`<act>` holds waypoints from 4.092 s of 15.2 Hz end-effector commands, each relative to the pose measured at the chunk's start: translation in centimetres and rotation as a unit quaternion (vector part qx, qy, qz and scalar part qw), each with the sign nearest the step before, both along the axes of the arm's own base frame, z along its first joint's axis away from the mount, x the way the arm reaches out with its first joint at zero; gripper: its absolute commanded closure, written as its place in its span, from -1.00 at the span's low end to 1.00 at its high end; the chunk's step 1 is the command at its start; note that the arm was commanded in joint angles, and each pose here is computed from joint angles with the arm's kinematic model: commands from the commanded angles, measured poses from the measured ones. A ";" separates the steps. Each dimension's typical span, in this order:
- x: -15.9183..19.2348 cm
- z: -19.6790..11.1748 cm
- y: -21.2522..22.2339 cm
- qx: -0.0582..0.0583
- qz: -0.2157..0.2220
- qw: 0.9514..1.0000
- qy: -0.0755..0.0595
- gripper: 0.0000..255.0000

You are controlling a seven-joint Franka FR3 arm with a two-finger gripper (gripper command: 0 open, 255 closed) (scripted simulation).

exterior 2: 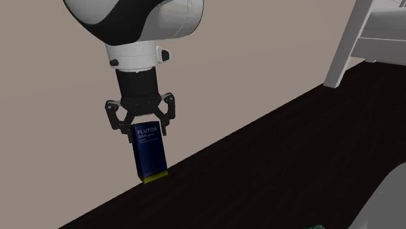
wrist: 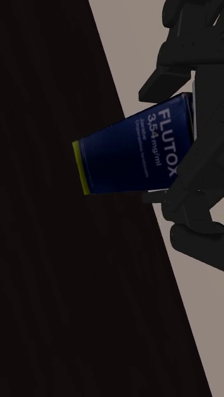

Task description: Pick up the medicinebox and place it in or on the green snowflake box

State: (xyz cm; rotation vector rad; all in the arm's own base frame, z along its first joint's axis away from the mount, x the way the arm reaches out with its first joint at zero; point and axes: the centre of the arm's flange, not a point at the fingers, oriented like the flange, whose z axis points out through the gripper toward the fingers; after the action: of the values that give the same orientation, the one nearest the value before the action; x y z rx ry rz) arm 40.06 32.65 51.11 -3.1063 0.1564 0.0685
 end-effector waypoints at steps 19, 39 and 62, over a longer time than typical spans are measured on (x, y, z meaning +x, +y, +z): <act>-11.2 6.7 -4.0 0.000 0.000 1.000 0.000 1.00; -35.8 9.5 -13.0 0.000 0.000 1.000 0.000 1.00; -46.3 2.7 -16.9 0.000 0.000 1.000 0.000 1.00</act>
State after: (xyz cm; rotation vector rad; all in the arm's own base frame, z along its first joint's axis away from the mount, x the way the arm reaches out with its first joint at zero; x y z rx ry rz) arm -6.18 15.77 54.47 -3.1069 0.1567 0.0683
